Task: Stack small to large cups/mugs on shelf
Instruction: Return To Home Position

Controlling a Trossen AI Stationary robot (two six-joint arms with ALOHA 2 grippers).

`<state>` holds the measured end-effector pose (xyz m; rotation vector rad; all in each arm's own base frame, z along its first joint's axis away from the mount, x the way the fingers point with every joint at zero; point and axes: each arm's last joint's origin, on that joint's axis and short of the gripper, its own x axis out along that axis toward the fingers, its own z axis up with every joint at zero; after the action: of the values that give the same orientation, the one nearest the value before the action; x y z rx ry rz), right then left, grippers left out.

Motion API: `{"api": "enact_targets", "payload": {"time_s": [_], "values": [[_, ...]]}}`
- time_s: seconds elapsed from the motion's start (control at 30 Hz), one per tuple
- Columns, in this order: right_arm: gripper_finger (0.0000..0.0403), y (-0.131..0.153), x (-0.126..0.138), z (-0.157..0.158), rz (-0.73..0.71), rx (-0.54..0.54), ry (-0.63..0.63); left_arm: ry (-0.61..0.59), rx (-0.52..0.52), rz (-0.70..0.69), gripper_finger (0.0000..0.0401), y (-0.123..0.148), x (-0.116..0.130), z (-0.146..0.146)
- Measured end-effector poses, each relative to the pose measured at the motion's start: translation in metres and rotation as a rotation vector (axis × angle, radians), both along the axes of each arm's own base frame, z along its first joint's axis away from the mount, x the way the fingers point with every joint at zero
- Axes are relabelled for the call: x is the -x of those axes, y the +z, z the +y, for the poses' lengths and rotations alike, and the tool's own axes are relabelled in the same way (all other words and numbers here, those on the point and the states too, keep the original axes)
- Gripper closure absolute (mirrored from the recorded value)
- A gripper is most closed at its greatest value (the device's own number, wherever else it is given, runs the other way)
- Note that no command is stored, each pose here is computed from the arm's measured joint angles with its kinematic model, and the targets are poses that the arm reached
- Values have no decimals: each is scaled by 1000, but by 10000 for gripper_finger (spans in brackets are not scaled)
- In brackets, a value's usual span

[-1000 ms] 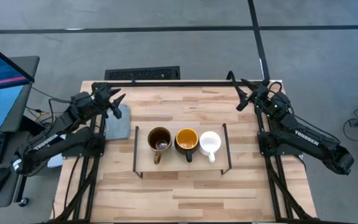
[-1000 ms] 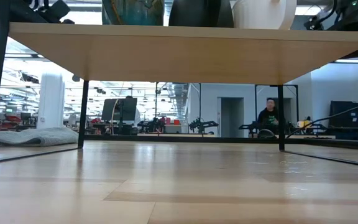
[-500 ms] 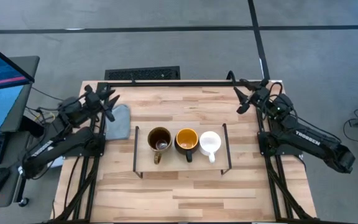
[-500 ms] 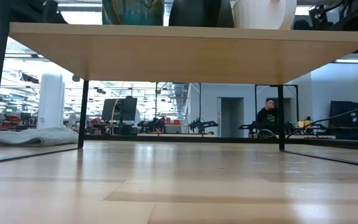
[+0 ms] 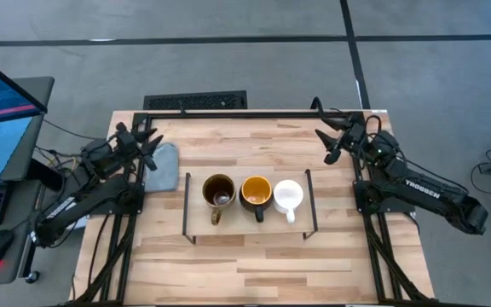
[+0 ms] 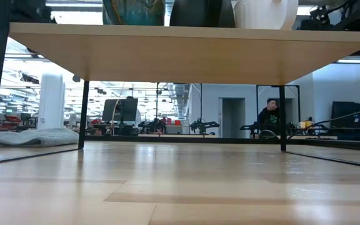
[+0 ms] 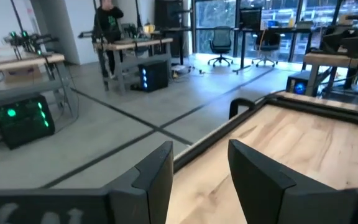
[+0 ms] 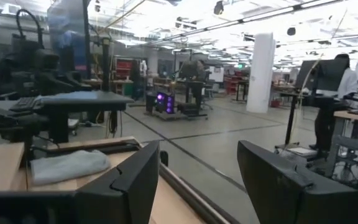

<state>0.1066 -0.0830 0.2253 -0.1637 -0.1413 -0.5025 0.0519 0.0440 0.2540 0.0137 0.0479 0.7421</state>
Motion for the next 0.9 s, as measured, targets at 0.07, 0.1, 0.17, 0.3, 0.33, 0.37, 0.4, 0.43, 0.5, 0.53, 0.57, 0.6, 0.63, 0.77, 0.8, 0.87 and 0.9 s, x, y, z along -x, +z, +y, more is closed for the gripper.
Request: {"api": "enact_targets", "payload": {"time_s": [0.07,0.1,0.17,0.3,0.33,0.37,0.4,0.43,0.5,0.53,0.57,0.6,0.63,0.77,0.8,0.87,0.9], "values": [[163,-4,0,2,-6,-4,10,4,23,-6,255,-10,-4,3],[163,-5,0,3,-11,-5,15,19,30,-6,255,-14,-5,5],[163,-3,1,5,-33,9,25,34,29,-11,255,-21,-8,8],[163,-5,3,8,-40,14,32,60,41,5,255,-29,-9,10],[163,-7,4,9,-41,16,33,68,47,6,255,-30,-10,10],[163,-8,5,9,-44,17,33,71,52,10,255,-33,-10,11],[163,-10,6,10,-47,18,33,74,56,16,255,-35,-11,11],[163,-13,7,10,-47,16,33,80,61,22,255,-38,-11,12],[163,-18,8,11,-52,7,35,102,65,14,255,-43,-12,14],[163,-19,8,12,-55,4,36,108,62,2,255,-45,-14,15],[163,-20,9,12,-57,6,36,108,57,-11,255,-47,-14,15],[163,-20,10,13,-61,9,36,108,53,-22,255,-48,-15,16],[163,-21,10,13,-62,10,36,107,49,-35,255,-50,-16,17],[163,-28,12,15,-63,11,36,108,43,-48,255,-55,-18,18],[163,-31,12,15,-61,9,36,109,45,-46,255,-55,-18,18],[163,-34,13,15,-58,6,36,110,45,-46,255,-57,-18,18],[163,-34,13,16,-55,4,36,116,46,-45,255,-57,-18,19]]}}
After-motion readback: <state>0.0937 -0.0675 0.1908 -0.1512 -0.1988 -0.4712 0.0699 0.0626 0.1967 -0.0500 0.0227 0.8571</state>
